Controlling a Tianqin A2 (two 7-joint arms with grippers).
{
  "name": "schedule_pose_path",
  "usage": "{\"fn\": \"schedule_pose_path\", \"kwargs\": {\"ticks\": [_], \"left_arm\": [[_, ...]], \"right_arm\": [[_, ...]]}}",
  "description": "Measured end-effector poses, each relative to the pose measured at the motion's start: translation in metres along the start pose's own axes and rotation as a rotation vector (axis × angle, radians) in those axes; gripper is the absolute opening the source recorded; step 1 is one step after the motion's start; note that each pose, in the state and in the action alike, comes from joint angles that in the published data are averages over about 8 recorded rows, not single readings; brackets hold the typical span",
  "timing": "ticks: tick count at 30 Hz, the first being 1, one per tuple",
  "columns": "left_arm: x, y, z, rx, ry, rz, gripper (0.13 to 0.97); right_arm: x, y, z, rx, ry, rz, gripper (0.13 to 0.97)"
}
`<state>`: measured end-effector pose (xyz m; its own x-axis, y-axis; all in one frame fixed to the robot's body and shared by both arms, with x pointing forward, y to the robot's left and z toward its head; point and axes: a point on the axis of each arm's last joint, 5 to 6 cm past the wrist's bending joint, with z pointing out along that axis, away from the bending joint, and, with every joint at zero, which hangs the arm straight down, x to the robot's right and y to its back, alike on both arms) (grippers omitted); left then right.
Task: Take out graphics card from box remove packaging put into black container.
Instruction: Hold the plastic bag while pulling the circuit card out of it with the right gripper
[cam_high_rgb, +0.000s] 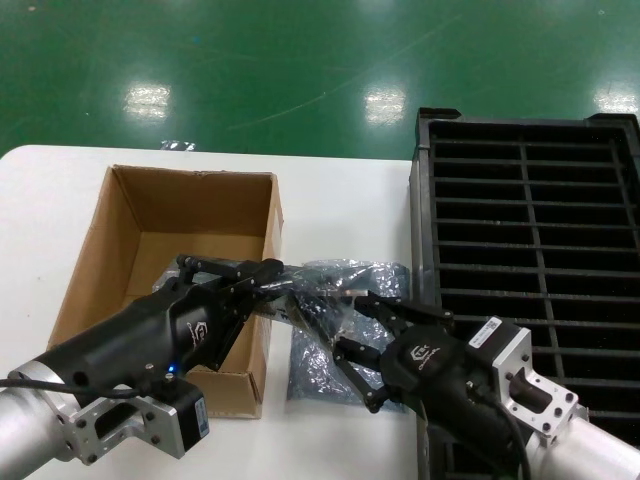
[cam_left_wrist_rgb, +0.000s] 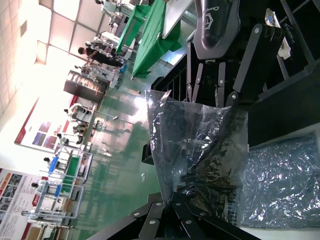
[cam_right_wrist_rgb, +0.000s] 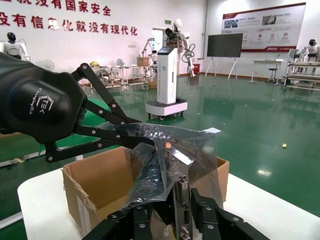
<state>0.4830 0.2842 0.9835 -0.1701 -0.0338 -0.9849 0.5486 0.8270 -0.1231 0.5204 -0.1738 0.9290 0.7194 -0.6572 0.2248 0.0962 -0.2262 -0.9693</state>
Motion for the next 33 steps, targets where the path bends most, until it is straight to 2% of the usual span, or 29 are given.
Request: {"fn": "schedule_pose_path", "kwargs": {"ticks": [5,15,23,33], "left_arm": [[0.0000,0.0000,0.000,0.000,0.000,0.000,0.138],[0.0000,0.0000,0.000,0.000,0.000,0.000,0.138],[0.0000,0.0000,0.000,0.000,0.000,0.000,0.138],[0.0000,0.0000,0.000,0.000,0.000,0.000,0.138]], "right_arm": [[0.001,0.001,0.001,0.001,0.002,0.006,0.341],[0.001,0.001,0.009,0.004,-0.010,0.023,0.341],[0.000,0.004,0.015,0.000,-0.025,0.031,0.718],[-0.003,0.004,0.016,0.000,-0.025,0.036,0.691]]}}
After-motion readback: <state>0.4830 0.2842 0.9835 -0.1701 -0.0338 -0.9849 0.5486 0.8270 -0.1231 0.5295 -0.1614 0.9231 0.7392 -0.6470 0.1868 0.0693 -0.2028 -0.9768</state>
